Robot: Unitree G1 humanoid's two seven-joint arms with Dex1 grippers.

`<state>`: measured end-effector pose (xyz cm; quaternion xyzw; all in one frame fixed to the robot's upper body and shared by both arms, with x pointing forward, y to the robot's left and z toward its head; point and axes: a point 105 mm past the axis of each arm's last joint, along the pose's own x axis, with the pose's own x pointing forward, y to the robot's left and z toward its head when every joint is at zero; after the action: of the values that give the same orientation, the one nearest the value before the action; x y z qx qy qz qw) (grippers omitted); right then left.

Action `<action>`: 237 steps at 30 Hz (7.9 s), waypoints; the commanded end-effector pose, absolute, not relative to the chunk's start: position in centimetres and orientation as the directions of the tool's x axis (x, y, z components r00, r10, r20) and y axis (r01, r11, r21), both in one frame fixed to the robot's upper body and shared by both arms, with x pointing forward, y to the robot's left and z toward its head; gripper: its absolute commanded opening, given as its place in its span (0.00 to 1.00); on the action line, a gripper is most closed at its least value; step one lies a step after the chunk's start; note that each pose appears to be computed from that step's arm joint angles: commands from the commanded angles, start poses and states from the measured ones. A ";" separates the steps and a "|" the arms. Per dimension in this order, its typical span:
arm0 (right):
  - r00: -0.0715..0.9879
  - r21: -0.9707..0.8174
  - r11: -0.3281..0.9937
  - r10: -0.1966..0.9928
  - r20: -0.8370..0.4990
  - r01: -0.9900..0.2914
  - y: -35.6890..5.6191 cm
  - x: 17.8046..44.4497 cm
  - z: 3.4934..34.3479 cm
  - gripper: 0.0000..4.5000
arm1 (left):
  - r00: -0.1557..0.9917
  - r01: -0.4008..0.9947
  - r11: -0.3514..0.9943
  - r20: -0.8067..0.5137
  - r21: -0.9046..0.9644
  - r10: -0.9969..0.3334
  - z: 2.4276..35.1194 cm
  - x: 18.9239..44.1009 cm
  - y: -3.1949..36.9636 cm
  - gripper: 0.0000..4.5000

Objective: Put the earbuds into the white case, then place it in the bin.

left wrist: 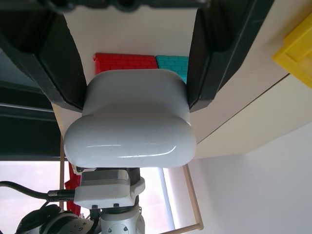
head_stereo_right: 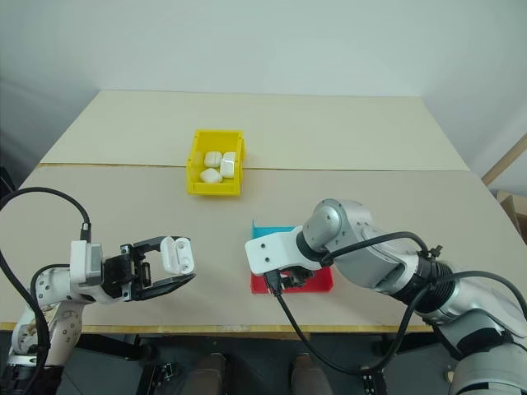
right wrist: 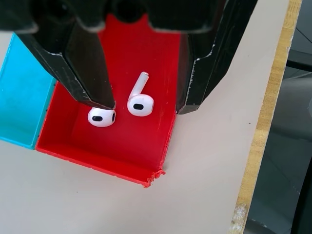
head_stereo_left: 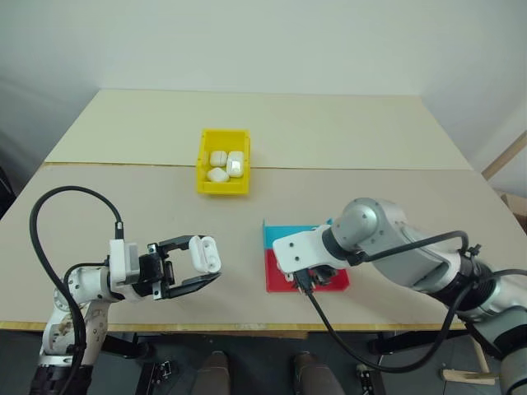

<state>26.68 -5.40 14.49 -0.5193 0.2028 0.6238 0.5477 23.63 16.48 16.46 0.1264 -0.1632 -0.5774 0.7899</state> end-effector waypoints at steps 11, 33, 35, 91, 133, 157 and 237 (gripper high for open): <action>0.151 -0.337 -0.355 0.460 -0.875 -0.872 -4.6 27.5 13.8 0.54 | 0.274 0.850 0.290 0.101 0.440 -0.956 17.2 22.9 16.3 0.63; 0.153 -0.318 -0.363 0.417 -0.896 -0.876 -5.2 27.8 12.7 0.54 | 0.294 0.845 0.304 0.093 0.439 -0.951 17.1 23.2 16.4 0.63; 0.153 -0.318 -0.363 0.417 -0.896 -0.876 -5.1 27.8 12.7 0.54 | 0.296 0.845 0.305 0.091 0.440 -0.951 17.0 23.3 16.4 0.63; 0.183 -0.368 -0.424 0.417 -0.891 -0.828 -4.5 28.1 13.1 0.39 | 0.311 0.839 0.310 0.073 0.447 -0.947 16.5 23.5 16.2 0.63; 0.232 -0.380 0.422 0.861 0.453 -0.823 -8.2 24.3 30.4 0.14 | -0.058 0.973 0.019 0.323 0.232 -0.945 20.2 23.5 12.3 0.63; -0.051 -0.417 0.201 0.853 0.520 -0.886 -5.1 22.0 27.9 0.14 | -0.042 0.961 0.028 0.246 0.276 -0.968 20.7 22.3 9.5 0.63; 0.343 -0.534 0.257 0.937 -0.066 -0.806 -8.3 27.9 24.9 0.59 | 0.030 0.949 0.072 0.141 0.307 -0.990 19.4 23.0 13.4 0.63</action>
<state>27.89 -8.37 24.36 -0.2252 -0.1440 0.5635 0.7817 23.22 12.80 18.98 0.0442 -0.1472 -0.6831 0.7140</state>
